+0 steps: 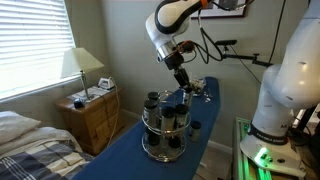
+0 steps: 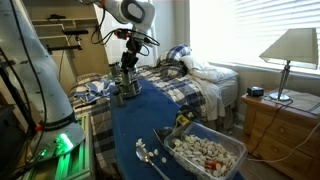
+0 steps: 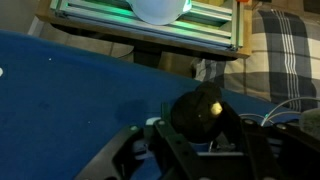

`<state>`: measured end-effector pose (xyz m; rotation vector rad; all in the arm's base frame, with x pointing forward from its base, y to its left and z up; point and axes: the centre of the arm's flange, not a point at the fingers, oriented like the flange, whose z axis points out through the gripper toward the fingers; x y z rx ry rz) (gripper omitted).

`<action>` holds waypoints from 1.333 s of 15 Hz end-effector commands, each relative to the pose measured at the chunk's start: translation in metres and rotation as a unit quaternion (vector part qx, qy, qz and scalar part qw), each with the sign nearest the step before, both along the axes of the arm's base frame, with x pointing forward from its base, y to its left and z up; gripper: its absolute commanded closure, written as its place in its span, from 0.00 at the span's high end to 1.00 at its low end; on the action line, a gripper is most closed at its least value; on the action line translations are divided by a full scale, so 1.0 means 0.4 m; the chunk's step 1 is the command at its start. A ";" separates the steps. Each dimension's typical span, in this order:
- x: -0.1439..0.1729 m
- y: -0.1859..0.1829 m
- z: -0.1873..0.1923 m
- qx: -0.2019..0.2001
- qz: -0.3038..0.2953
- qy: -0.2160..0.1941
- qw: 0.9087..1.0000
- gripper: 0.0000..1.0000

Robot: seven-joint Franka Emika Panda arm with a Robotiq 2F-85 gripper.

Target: Pick up one container on the ironing board and put it on the top part of the seasoning rack

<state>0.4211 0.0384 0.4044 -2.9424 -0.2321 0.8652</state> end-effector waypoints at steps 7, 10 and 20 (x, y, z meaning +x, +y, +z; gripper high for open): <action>0.025 0.058 0.090 -0.005 0.030 -0.022 0.999 0.25; 0.040 0.103 0.145 -0.007 0.053 -0.036 0.998 0.25; 0.066 0.169 0.204 0.006 0.085 -0.051 0.995 0.25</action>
